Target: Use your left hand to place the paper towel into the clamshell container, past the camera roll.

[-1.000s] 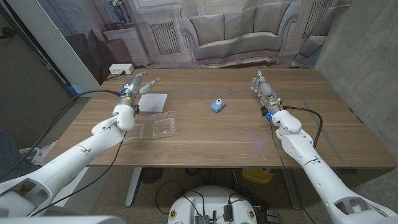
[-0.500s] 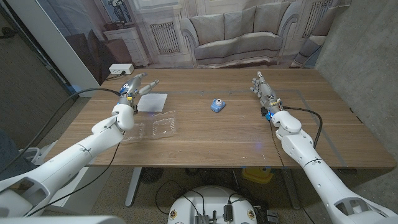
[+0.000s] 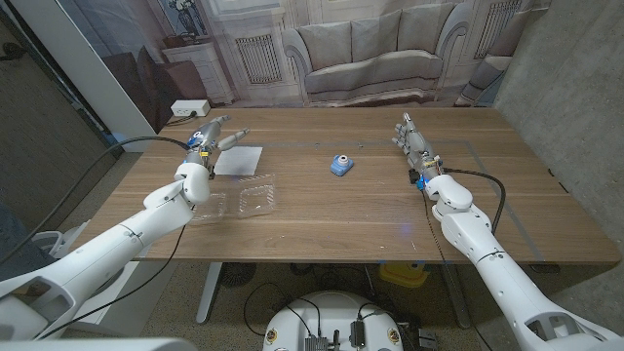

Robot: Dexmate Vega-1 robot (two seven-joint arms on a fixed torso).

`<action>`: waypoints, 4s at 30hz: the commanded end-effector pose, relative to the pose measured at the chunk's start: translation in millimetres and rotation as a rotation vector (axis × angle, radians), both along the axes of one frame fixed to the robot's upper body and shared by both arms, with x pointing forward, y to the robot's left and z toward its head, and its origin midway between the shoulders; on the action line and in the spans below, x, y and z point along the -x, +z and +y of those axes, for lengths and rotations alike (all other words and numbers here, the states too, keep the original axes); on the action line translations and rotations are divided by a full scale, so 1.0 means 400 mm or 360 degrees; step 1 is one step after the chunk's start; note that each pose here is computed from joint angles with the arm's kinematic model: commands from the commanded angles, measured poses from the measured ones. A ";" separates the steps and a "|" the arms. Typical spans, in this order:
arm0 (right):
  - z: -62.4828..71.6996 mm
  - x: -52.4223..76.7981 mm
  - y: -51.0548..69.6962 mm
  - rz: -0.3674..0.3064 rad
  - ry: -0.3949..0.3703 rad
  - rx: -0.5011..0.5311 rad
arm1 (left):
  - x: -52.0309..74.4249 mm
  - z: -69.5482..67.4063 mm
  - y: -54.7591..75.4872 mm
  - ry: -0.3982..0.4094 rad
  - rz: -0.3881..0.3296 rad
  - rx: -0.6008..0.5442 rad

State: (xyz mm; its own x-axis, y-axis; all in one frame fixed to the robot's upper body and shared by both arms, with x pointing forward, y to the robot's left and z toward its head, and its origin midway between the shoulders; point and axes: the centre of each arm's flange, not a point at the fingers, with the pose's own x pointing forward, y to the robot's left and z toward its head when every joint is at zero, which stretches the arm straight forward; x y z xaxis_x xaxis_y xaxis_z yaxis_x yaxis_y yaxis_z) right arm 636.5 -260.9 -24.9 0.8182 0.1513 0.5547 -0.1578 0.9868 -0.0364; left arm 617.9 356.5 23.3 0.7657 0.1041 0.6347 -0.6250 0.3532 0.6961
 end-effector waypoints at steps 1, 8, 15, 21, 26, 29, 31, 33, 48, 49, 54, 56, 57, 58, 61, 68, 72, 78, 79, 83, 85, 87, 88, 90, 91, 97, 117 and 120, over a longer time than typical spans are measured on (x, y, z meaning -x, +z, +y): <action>0.000 -0.003 -0.001 -0.0005 0.0006 -0.0005 | 0.002 -0.001 0.004 0.0041 0.0042 -0.0064; 0.002 -0.006 -0.005 0.0003 0.0009 -0.0009 | 0.000 -0.002 0.007 0.0057 0.0059 -0.0088; -0.001 -0.004 -0.003 0.0001 0.0002 -0.0005 | -0.005 -0.004 0.003 0.0094 0.0086 -0.0108; -0.001 -0.004 -0.001 0.0004 0.0003 -0.0001 | -0.013 -0.003 -0.005 0.0131 0.0119 -0.0126; 0.000 -0.006 -0.001 0.0009 0.0004 -0.0003 | -0.017 -0.005 -0.009 0.0148 0.0133 -0.0123; 0.001 -0.008 -0.002 0.0012 0.0005 -0.0002 | -0.022 -0.004 -0.013 0.0149 0.0144 -0.0128; 0.001 -0.008 -0.002 0.0013 0.0005 -0.0003 | -0.026 -0.004 -0.016 0.0144 0.0149 -0.0126; 0.001 -0.009 -0.002 0.0015 0.0004 -0.0002 | -0.030 -0.003 -0.020 0.0138 0.0142 -0.0125; -0.007 -0.001 -0.002 0.0016 -0.0011 -0.0016 | -0.065 -0.012 -0.026 0.0108 0.0255 -0.0146; -0.007 -0.001 -0.002 0.0017 -0.0011 -0.0016 | -0.065 -0.012 -0.026 0.0109 0.0256 -0.0147; -0.009 0.001 -0.005 0.0021 -0.0012 -0.0020 | -0.069 -0.015 -0.026 0.0130 0.0283 -0.0174; -0.009 0.001 -0.005 0.0023 -0.0011 -0.0020 | -0.071 -0.014 -0.027 0.0134 0.0293 -0.0180; -0.008 0.001 -0.006 0.0025 -0.0011 -0.0019 | -0.072 -0.014 -0.028 0.0142 0.0301 -0.0177; -0.008 0.002 -0.006 0.0027 -0.0010 -0.0019 | -0.073 -0.014 -0.029 0.0139 0.0305 -0.0186; -0.008 0.002 -0.006 0.0028 -0.0010 -0.0019 | -0.076 -0.014 -0.030 0.0159 0.0323 -0.0198; -0.005 0.003 -0.004 0.0028 -0.0010 -0.0011 | -0.085 -0.012 -0.035 0.0174 0.0327 -0.0201; -0.003 0.004 0.001 0.0026 -0.0013 -0.0009 | -0.093 -0.010 -0.041 0.0155 0.0331 -0.0208; -0.003 0.008 0.004 0.0027 -0.0018 -0.0011 | -0.103 -0.018 -0.047 0.0154 0.0350 -0.0203; -0.003 0.009 0.003 0.0029 -0.0018 -0.0014 | -0.105 -0.021 -0.049 0.0156 0.0355 -0.0205; -0.002 0.010 -0.001 0.0033 -0.0019 -0.0017 | -0.113 -0.029 -0.056 0.0155 0.0364 -0.0230; 0.000 0.010 -0.003 0.0035 -0.0017 -0.0016 | -0.116 -0.032 -0.059 0.0153 0.0366 -0.0235; 0.002 0.009 -0.003 0.0034 -0.0013 -0.0012 | -0.117 -0.034 -0.061 0.0157 0.0365 -0.0237; 0.004 0.009 -0.003 0.0032 -0.0012 -0.0010 | -0.118 -0.034 -0.062 0.0160 0.0367 -0.0232; 0.006 0.008 -0.003 0.0027 -0.0009 -0.0011 | -0.121 -0.036 -0.066 0.0159 0.0376 -0.0235; 0.007 0.008 -0.003 0.0023 -0.0005 -0.0014 | -0.122 -0.037 -0.068 0.0160 0.0381 -0.0247; 0.009 0.003 -0.007 0.0028 0.0004 -0.0018 | -0.129 -0.036 -0.079 0.0163 0.0384 -0.0214; 0.007 -0.001 -0.007 0.0048 0.0002 -0.0003 | -0.146 -0.021 -0.117 0.0066 0.0359 -0.0021; 0.008 -0.002 -0.006 0.0049 0.0004 0.0000 | -0.149 -0.023 -0.120 0.0075 0.0372 -0.0025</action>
State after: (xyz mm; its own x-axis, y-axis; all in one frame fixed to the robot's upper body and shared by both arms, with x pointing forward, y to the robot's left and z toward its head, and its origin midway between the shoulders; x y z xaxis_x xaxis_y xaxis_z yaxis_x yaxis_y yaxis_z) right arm 636.1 -257.5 -27.6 0.8301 0.1499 0.5370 -0.1610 0.9866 -0.0265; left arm 673.5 346.3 -18.2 0.8828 0.1268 0.4523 -0.4693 0.2808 0.8372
